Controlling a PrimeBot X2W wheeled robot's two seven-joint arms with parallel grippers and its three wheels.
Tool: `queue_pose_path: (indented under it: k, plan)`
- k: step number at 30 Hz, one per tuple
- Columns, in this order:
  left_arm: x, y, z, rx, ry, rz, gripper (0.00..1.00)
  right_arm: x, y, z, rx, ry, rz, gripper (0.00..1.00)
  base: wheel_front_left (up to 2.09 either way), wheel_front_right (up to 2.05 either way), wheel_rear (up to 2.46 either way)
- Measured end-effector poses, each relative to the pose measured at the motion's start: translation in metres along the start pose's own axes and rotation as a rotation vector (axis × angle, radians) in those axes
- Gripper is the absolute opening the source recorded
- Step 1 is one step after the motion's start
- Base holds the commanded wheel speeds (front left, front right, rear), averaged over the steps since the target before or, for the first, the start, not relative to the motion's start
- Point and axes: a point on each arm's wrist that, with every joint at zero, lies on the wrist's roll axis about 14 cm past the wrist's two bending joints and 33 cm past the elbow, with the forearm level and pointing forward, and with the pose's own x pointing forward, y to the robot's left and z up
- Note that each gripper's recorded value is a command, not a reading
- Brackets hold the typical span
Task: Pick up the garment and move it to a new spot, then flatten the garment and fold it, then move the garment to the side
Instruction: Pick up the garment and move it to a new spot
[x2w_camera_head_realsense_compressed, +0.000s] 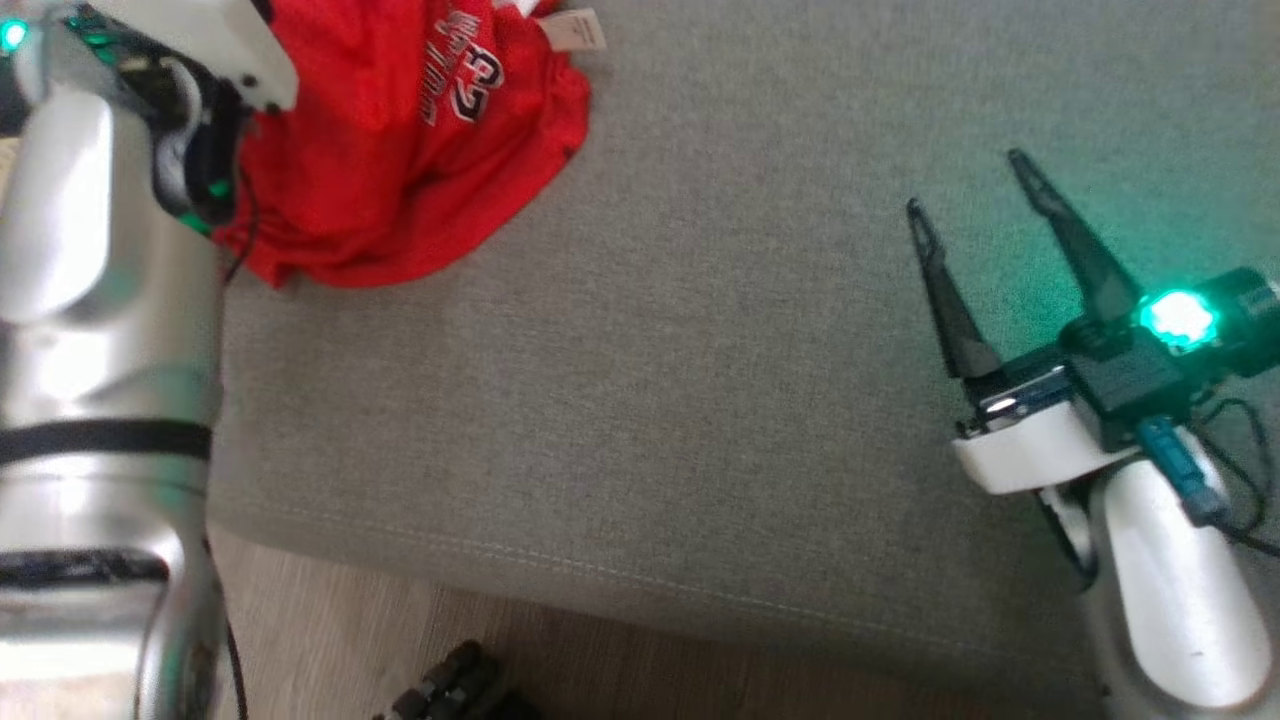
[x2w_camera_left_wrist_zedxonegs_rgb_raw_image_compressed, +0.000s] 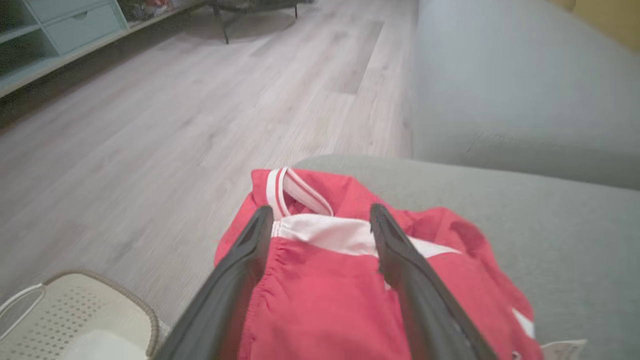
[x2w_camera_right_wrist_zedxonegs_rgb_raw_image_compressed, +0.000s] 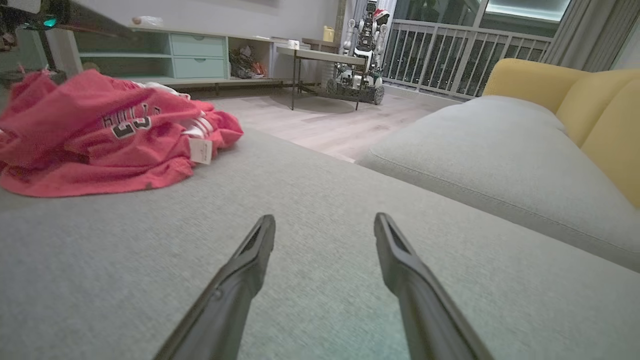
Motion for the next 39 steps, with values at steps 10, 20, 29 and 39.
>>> queue_pose_path:
  k: [10, 20, 29, 39]
  plan:
    - [0.036, 0.003, -0.093, 0.103, 0.373, 0.035, 1.00, 0.000, -0.027, -0.046, -0.018, 0.062, -0.037, 1.00, 0.00, 0.00, 0.00]
    - [0.039, 0.002, -0.103, 0.139, 0.337, 0.024, 0.00, 0.003, -0.034, -0.041, -0.018, 0.041, -0.060, 1.00, 0.00, 0.00, 0.00]
    - [0.036, 0.007, -0.042, 0.134, 0.088, 0.032, 0.00, 0.005, -0.033, -0.019, -0.014, 0.005, -0.072, 1.00, 0.00, 0.00, 0.00]
    - [0.023, -0.006, 0.051, 0.165, -0.182, -0.014, 0.00, 0.000, -0.031, 0.018, -0.013, -0.050, -0.089, 1.00, 0.00, 0.00, 0.00]
